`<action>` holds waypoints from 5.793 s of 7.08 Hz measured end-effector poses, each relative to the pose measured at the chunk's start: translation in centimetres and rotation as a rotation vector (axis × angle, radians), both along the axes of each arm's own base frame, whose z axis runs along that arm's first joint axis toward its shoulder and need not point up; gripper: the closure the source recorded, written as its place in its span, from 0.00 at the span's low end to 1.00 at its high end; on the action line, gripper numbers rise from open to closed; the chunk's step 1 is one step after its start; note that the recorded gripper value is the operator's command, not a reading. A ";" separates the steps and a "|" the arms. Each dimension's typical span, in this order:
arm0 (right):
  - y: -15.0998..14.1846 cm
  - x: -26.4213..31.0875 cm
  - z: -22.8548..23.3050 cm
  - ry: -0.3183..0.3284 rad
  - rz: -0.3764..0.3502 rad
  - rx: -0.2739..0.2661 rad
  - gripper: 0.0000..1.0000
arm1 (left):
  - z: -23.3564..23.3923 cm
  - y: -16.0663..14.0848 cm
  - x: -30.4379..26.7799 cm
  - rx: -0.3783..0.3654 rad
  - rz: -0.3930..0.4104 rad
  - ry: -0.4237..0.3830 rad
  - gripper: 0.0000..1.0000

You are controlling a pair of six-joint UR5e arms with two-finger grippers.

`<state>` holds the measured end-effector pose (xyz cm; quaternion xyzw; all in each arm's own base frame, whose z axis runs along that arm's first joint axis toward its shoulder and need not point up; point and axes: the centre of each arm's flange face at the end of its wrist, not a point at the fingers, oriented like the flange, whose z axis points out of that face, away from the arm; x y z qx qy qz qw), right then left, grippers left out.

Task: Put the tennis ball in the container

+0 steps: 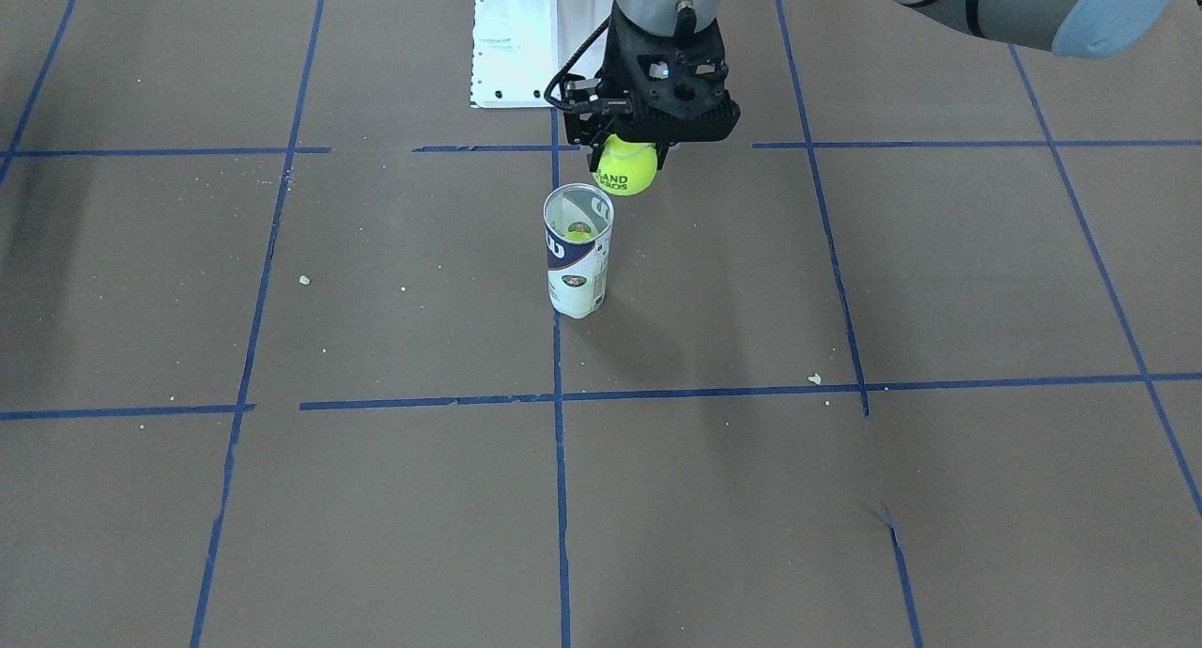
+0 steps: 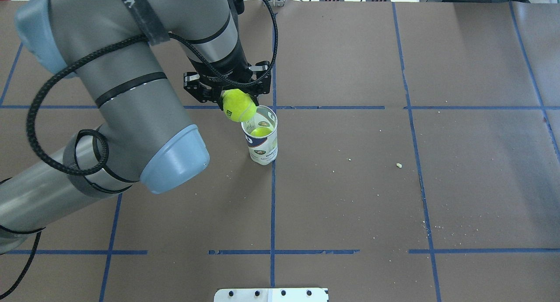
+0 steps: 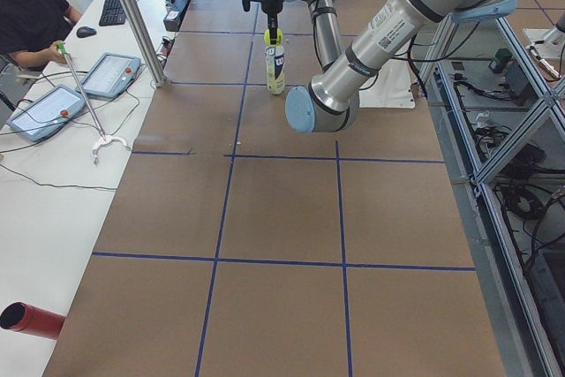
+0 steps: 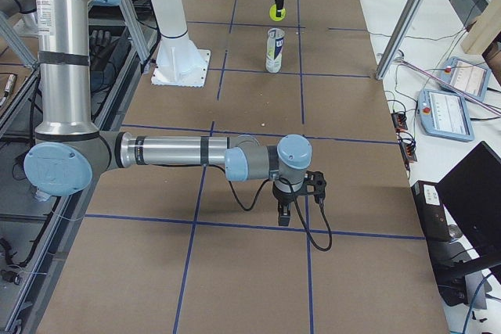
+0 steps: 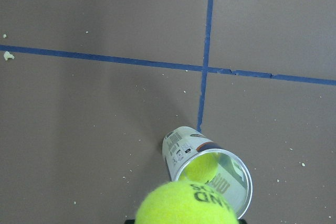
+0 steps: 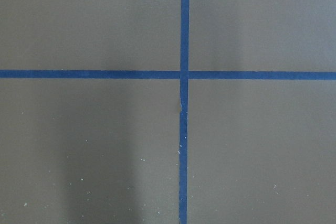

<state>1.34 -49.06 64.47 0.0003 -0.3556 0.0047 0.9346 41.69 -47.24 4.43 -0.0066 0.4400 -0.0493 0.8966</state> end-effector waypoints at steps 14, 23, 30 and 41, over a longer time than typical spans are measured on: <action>0.0 0.0 0.0 0.000 0.000 0.000 0.00 | 2.8 -0.9 -6.2 0.228 0.028 0.054 0.00; 0.0 0.0 0.0 0.000 0.000 0.000 0.00 | 54.6 -8.9 -51.0 0.233 0.166 -0.243 0.00; 0.0 0.0 0.0 0.000 0.000 0.000 0.00 | 62.8 -3.7 -52.2 0.105 0.081 -0.194 0.00; 0.0 0.0 0.0 0.000 0.000 0.000 0.00 | 62.5 -3.8 -51.5 0.053 0.031 -0.147 0.00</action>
